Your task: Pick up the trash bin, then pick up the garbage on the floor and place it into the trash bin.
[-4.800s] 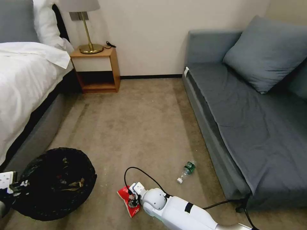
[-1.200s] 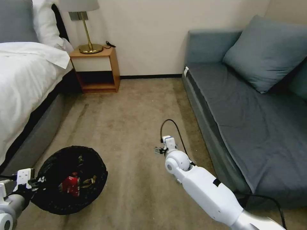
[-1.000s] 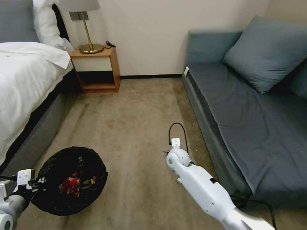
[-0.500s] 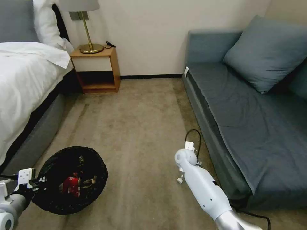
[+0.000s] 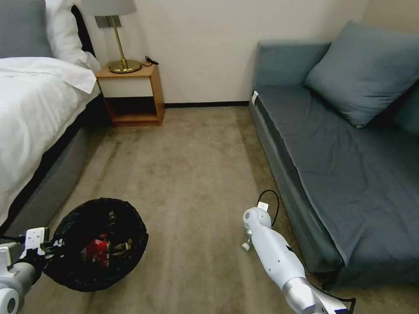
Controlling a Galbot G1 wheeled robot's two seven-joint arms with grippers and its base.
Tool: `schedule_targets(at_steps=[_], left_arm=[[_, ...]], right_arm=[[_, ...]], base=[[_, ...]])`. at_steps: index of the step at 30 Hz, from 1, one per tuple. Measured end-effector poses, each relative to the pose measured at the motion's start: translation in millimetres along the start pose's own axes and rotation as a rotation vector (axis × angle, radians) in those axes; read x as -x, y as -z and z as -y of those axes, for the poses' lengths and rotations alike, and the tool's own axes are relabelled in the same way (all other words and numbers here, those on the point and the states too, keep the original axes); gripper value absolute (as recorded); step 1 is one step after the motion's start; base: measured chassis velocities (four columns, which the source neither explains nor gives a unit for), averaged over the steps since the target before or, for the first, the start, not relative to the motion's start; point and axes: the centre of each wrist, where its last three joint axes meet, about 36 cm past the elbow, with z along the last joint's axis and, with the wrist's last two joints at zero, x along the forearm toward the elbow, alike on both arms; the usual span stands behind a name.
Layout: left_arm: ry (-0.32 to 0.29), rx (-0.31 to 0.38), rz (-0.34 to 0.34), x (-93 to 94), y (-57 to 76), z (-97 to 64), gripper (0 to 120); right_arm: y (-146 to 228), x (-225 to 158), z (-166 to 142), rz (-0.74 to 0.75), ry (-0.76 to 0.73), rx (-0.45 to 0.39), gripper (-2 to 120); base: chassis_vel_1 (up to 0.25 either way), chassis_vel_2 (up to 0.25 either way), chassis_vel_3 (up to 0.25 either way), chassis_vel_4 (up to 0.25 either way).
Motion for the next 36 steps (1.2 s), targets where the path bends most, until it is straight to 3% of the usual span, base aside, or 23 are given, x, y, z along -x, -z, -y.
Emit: schedule_targets(at_steps=[10,14,17,18,20,22,24,27,28,32,36], left_arm=[[-0.007,-0.009,0.0,1.1,-1.7,2.6,3],[-0.007,-0.01,-0.002,1.2,-2.3,2.4,3],[-0.012,-0.014,-0.003,2.2,-3.2,4.1,3],[-0.012,-0.014,-0.003,2.2,-3.2,4.1,3],[-0.017,-0.016,-0.004,2.8,-4.0,5.9,3],[-0.019,-0.017,-0.005,2.9,-4.6,6.8,3],[-0.019,-0.017,-0.006,2.9,-4.8,6.9,3],[-0.019,-0.019,-0.008,3.0,-5.6,7.2,3],[-0.019,-0.019,-0.008,3.0,-5.6,7.2,3],[-0.021,-0.024,-0.007,1.8,-7.0,9.8,3],[-0.02,-0.022,-0.002,-0.9,-6.0,10.4,3]], right_arm=[[-8.3,-13.9,-6.3,0.044,0.024,-0.038,40],[-10.4,-47.6,-14.3,0.134,0.082,-0.073,29],[-19.1,-105.9,-26.3,0.309,0.222,-0.11,23],[-19.1,-105.9,-26.3,0.309,0.222,-0.11,23],[-32.8,-141.6,-33.8,0.435,0.351,-0.142,23],[-55.2,-192.0,-42.8,0.601,0.586,-0.179,23],[-63.1,-205.4,-45.7,0.637,0.66,-0.192,23],[-97.0,-260.5,-64.0,0.777,0.982,-0.264,23],[-97.0,-260.5,-64.0,0.777,0.982,-0.264,23],[-149.8,-305.9,-91.2,0.862,1.293,-0.4,23],[-175.4,-319.0,-103.4,0.879,1.398,-0.466,23]], base=[[0.0,0.0,0.0,0.0],[0.0,0.0,0.0,0.0],[0.0,0.0,0.0,0.0],[0.0,0.0,0.0,0.0],[0.0,0.0,0.0,0.0],[0.0,0.0,0.0,0.0],[0.0,0.0,0.0,0.0],[0.0,0.0,0.0,0.0],[0.0,0.0,0.0,0.0],[0.0,0.0,0.0,0.0],[0.0,0.0,0.0,0.0]])
